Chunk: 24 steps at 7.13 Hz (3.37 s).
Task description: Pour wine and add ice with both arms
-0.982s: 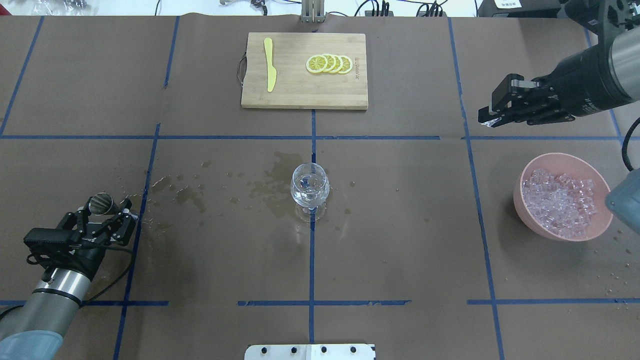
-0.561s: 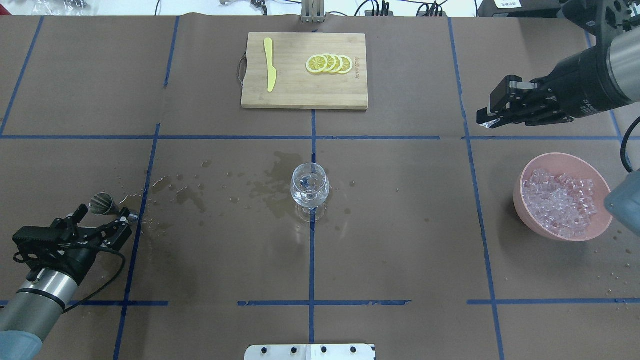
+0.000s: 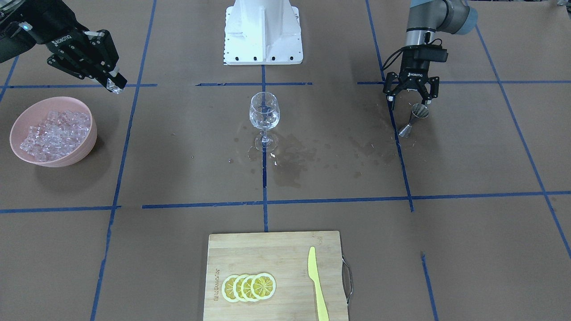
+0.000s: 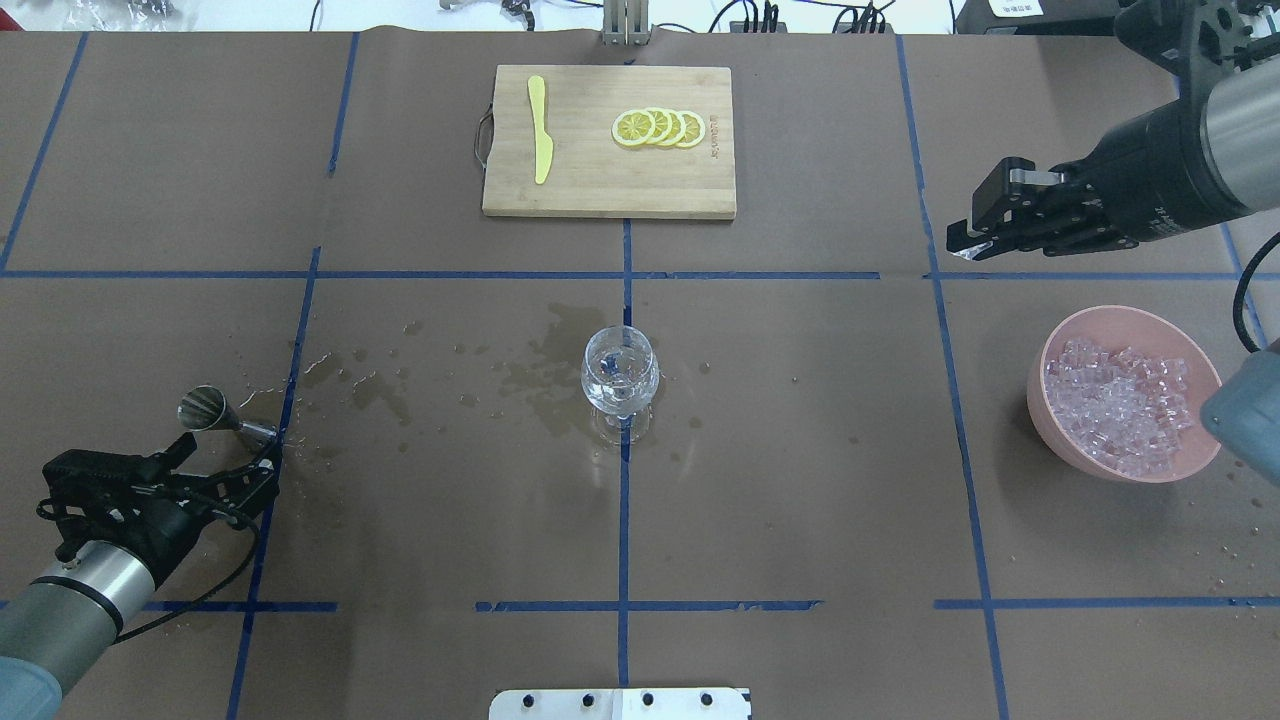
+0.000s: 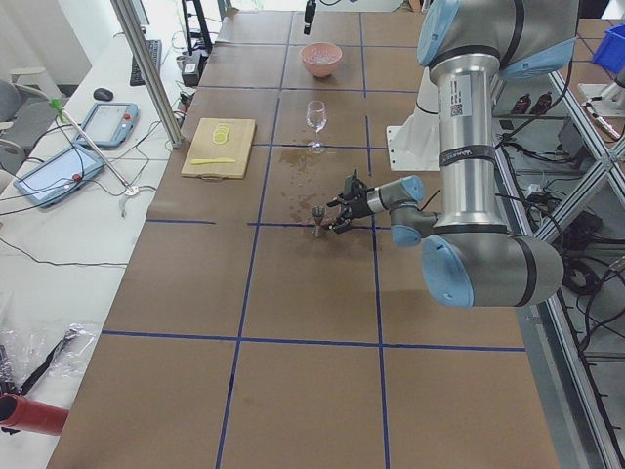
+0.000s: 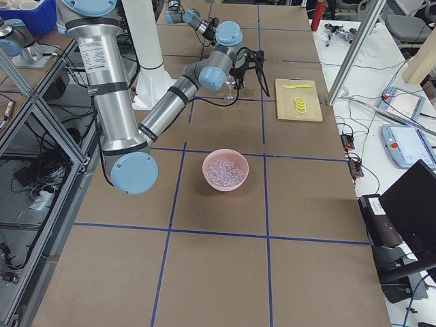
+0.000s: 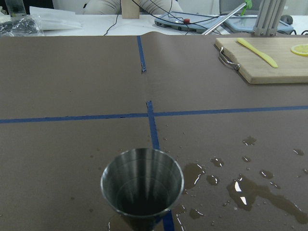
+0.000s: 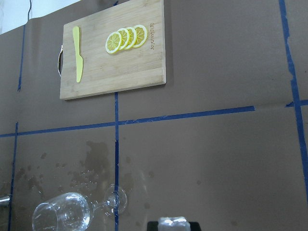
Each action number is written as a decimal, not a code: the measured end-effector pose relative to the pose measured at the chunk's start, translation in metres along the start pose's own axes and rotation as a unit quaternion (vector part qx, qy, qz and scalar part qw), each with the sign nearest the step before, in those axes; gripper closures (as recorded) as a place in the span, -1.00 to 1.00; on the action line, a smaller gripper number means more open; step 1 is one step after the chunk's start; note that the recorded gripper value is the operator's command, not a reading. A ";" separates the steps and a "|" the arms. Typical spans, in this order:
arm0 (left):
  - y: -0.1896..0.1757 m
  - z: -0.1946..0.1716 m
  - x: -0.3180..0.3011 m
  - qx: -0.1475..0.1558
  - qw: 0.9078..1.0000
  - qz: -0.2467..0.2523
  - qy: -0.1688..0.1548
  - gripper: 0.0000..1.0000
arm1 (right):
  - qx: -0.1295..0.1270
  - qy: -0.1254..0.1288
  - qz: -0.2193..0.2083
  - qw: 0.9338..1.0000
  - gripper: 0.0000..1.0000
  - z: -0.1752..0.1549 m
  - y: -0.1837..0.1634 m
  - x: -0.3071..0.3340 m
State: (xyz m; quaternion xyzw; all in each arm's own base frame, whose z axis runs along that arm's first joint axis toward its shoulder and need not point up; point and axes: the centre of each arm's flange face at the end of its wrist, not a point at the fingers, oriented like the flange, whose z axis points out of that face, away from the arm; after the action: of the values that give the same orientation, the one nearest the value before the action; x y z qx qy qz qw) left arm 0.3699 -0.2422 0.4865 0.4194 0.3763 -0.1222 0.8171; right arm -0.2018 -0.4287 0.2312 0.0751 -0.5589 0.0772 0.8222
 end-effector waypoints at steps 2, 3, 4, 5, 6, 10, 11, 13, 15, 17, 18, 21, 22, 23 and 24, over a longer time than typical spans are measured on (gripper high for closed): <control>-0.008 -0.015 0.008 -0.053 0.998 0.020 -0.009 -1.00 | 0.002 0.000 -0.004 1.000 1.00 0.007 0.004 -0.008; -0.015 -0.026 0.016 -0.087 0.996 0.030 -0.015 -1.00 | 0.005 -0.003 0.001 1.000 1.00 0.012 0.007 -0.019; -0.021 -0.035 0.024 -0.123 0.991 0.039 -0.022 -1.00 | 0.007 -0.007 0.006 1.000 1.00 0.018 0.011 -0.029; -0.023 -0.043 0.029 -0.156 0.987 0.042 -0.024 -1.00 | 0.009 -0.009 0.007 1.000 1.00 0.023 0.015 -0.037; -0.025 -0.051 0.029 -0.187 0.981 0.042 -0.022 -1.00 | 0.011 -0.010 0.008 1.000 1.00 0.030 0.020 -0.046; -0.052 -0.069 0.020 -0.262 0.963 0.042 -0.043 -1.00 | 0.017 -0.020 0.012 1.000 1.00 0.067 0.057 -0.092; -0.063 -0.074 0.020 -0.278 0.959 0.044 -0.042 -1.00 | 0.013 -0.022 0.010 1.000 1.00 0.074 0.066 -0.103; -0.089 -0.078 0.014 -0.301 0.952 0.053 -0.032 -1.00 | 0.010 -0.020 0.004 1.000 1.00 0.088 0.081 -0.127; -0.111 -0.080 0.008 -0.305 0.950 0.054 -0.021 -1.00 | 0.010 -0.017 -0.001 1.000 1.00 0.106 0.090 -0.146; -0.124 -0.084 0.005 -0.310 0.949 0.052 -0.011 -1.00 | 0.013 -0.012 -0.003 1.000 1.00 0.123 0.089 -0.161; -0.129 -0.086 0.005 -0.310 0.949 0.051 -0.008 -1.00 | 0.015 -0.010 -0.002 1.000 1.00 0.132 0.086 -0.169; -0.149 -0.090 -0.004 -0.311 0.949 0.059 0.004 -1.00 | 0.021 -0.003 -0.006 1.000 1.00 0.157 0.090 -0.189; -0.153 -0.090 -0.006 -0.309 0.949 0.059 0.004 -1.00 | 0.021 -0.001 -0.007 1.000 1.00 0.164 0.091 -0.195; -0.154 -0.091 -0.006 -0.309 0.949 0.058 0.005 -1.00 | 0.021 0.000 -0.008 1.000 1.00 0.169 0.091 -0.199; -0.156 -0.092 -0.007 -0.308 0.949 0.058 0.005 -1.00 | 0.021 0.001 -0.008 1.000 1.00 0.171 0.092 -0.200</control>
State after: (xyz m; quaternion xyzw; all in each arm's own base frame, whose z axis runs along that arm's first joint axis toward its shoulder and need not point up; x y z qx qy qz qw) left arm 0.2379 -0.2679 0.3658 0.1687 0.3743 0.0494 0.9105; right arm -0.4491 -0.3832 0.1106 0.0967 -0.5560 0.0818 0.8215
